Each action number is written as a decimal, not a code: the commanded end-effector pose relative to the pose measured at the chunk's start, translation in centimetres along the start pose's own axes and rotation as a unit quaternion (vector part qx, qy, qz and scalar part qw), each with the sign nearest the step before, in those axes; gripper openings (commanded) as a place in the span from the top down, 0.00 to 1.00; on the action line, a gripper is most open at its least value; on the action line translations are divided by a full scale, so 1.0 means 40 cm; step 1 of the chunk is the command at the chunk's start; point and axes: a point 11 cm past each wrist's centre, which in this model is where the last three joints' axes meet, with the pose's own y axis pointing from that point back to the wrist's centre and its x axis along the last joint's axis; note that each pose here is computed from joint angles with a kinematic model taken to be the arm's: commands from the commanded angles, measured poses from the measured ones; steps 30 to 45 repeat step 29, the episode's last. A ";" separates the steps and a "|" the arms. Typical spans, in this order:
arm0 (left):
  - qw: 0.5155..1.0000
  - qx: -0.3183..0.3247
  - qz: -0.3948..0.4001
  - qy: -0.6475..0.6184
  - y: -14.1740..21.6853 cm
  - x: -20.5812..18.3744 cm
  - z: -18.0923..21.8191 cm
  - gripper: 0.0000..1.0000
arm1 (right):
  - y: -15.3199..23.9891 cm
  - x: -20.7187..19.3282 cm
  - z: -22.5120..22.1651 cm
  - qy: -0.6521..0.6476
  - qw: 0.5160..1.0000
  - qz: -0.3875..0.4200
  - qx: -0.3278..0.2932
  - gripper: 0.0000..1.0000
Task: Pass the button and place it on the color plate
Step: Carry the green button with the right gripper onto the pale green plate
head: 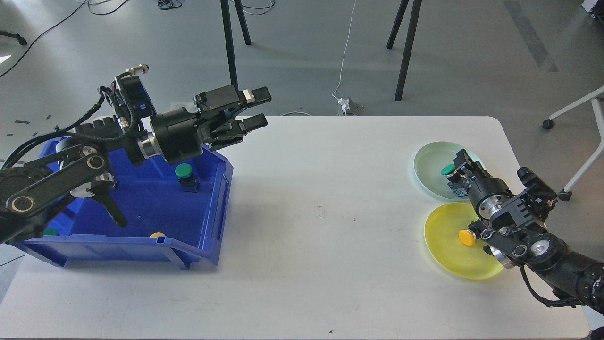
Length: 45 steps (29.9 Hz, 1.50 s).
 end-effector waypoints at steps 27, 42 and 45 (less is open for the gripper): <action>0.903 -0.062 0.377 0.197 0.284 0.328 -0.158 0.02 | 0.081 0.253 -0.448 -0.638 0.664 -0.244 0.304 0.03; 0.903 -0.062 0.376 0.198 0.280 0.327 -0.159 0.02 | 0.080 0.280 -0.450 -0.643 0.658 -0.233 0.315 0.03; 0.903 -0.062 0.376 0.198 0.280 0.327 -0.159 0.02 | 0.080 0.280 -0.450 -0.643 0.658 -0.233 0.315 0.03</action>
